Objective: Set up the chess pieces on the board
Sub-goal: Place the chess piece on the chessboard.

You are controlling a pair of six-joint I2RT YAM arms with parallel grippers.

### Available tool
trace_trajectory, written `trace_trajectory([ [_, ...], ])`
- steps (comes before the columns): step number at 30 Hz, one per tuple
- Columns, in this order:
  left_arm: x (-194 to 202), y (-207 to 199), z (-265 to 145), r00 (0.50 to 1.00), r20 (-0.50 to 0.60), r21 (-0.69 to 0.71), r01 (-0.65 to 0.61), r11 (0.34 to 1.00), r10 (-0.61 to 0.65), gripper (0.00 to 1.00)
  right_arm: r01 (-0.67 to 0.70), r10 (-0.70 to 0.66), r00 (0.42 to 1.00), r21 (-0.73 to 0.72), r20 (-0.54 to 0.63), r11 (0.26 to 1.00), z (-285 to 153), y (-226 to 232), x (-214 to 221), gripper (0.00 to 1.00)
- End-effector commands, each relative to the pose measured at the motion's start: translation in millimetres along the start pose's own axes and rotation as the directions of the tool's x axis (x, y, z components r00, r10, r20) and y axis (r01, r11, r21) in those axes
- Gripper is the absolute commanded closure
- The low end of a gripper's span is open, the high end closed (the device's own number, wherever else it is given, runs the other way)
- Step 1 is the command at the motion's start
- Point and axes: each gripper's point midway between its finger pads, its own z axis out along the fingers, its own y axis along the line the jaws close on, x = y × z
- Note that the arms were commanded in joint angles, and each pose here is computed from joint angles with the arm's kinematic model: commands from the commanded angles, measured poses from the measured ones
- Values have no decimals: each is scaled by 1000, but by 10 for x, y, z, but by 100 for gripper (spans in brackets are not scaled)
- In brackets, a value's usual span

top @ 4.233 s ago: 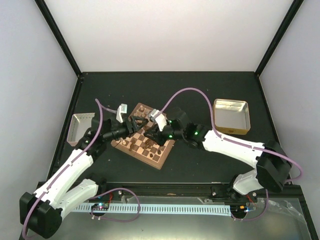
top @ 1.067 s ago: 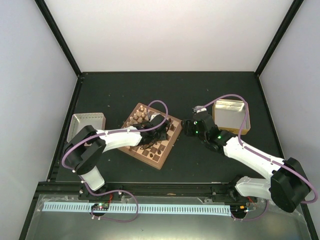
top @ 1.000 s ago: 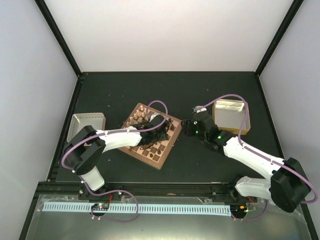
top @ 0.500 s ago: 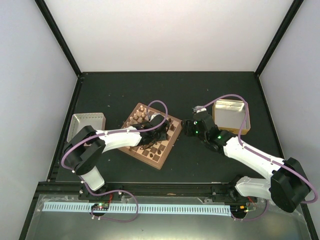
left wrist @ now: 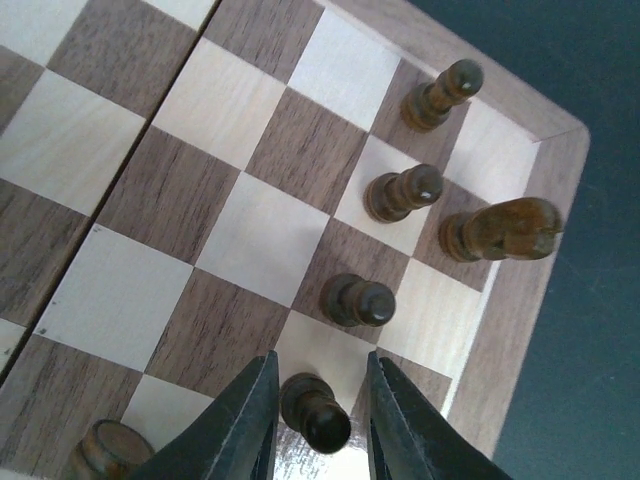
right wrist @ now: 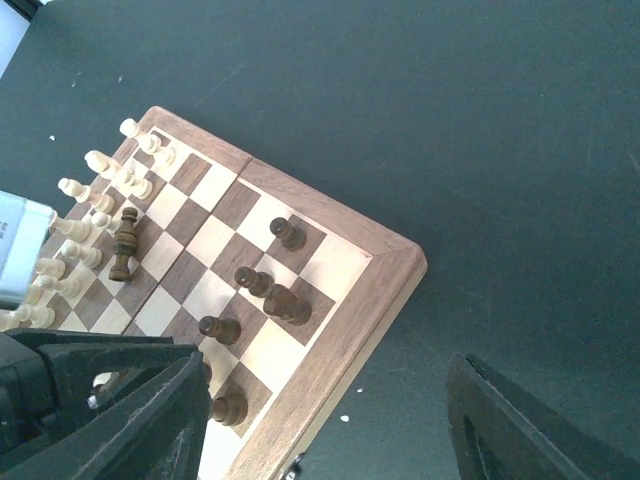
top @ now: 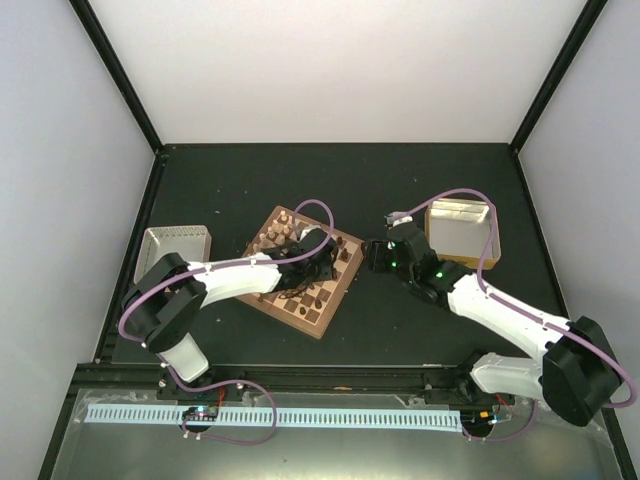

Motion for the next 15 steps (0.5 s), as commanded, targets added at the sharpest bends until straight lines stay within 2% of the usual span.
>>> trace_trajectory([
  [1,-179,-149,-220,999,47,53,3,999,-6,73,-3,4,999,-40,31,999,-82,93,-137,34],
  [8,-387,-128,-518,994,103,71,14,997,-21,70,37,-38,999,-92,-8,995,-117,269,-206,35],
  [15,-683,228,-1057,972,226,73,43,996,-59,64,119,-154,981,-265,-116,957,-106,722,-142,42],
])
